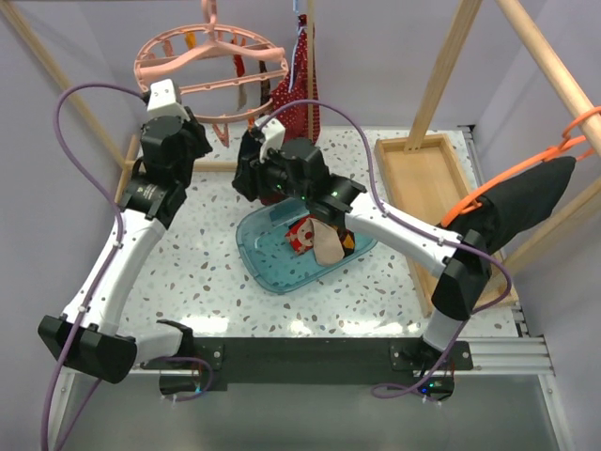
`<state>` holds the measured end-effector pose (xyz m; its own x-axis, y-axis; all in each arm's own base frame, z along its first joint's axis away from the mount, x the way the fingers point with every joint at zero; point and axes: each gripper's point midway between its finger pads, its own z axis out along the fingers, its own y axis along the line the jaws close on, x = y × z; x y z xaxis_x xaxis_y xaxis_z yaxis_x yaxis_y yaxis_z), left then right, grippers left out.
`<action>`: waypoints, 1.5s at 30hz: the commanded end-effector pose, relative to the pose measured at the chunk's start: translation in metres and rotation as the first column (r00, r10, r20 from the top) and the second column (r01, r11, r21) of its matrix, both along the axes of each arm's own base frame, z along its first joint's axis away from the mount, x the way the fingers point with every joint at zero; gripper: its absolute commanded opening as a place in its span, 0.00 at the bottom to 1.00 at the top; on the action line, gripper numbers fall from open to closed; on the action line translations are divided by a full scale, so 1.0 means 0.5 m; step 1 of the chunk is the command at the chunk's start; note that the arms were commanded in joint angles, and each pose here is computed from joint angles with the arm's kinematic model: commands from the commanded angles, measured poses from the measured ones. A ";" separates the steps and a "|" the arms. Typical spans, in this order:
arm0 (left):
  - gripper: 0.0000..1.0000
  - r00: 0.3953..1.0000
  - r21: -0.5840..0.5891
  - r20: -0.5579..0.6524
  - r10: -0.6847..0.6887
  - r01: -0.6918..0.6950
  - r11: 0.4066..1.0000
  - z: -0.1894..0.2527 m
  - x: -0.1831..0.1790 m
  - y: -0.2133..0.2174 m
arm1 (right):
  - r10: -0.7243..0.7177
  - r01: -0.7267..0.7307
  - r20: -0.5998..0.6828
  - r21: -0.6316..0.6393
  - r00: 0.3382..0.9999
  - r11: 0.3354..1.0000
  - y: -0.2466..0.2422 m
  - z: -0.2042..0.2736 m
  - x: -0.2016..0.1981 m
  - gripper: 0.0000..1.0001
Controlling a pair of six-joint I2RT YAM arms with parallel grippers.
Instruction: Remove the socks clipped to the hanger
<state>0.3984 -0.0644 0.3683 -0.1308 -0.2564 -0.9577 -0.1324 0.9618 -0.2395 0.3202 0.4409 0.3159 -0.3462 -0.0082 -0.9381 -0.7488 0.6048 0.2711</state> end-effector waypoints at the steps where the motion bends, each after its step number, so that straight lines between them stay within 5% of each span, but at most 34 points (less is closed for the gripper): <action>1: 0.12 0.995 -0.025 0.100 0.019 -0.017 1.000 0.094 -0.017 0.032 | -0.038 0.032 0.086 0.064 0.996 0.997 0.014 0.077 0.032 0.50; 19: 0.13 0.982 -0.032 0.186 0.020 -0.014 0.999 0.179 -0.064 0.050 | -0.157 0.158 0.062 -0.025 0.986 0.987 -0.042 -0.006 0.128 0.88; 31: 0.13 0.981 -0.026 0.193 0.014 -0.010 1.000 0.192 -0.072 0.052 | -0.141 0.144 0.047 -0.044 0.989 0.989 -0.039 -0.059 0.154 0.86; 38: 0.13 0.983 -0.035 0.182 -0.008 0.015 0.999 0.185 -0.072 0.043 | -0.032 0.032 0.057 -0.003 0.998 0.999 0.005 -0.065 0.143 0.77; 45: 0.13 0.982 -0.044 0.186 -0.040 0.049 0.998 0.190 -0.077 0.031 | 0.072 -0.073 0.029 0.033 0.997 0.997 0.034 -0.069 0.111 0.84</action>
<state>0.3678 -0.0491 0.4310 -0.0370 -0.2828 -0.9585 -0.0828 0.9567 -0.2791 0.3869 0.4430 0.2681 -0.3341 -0.0320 -0.9420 -0.7373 0.6314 0.2401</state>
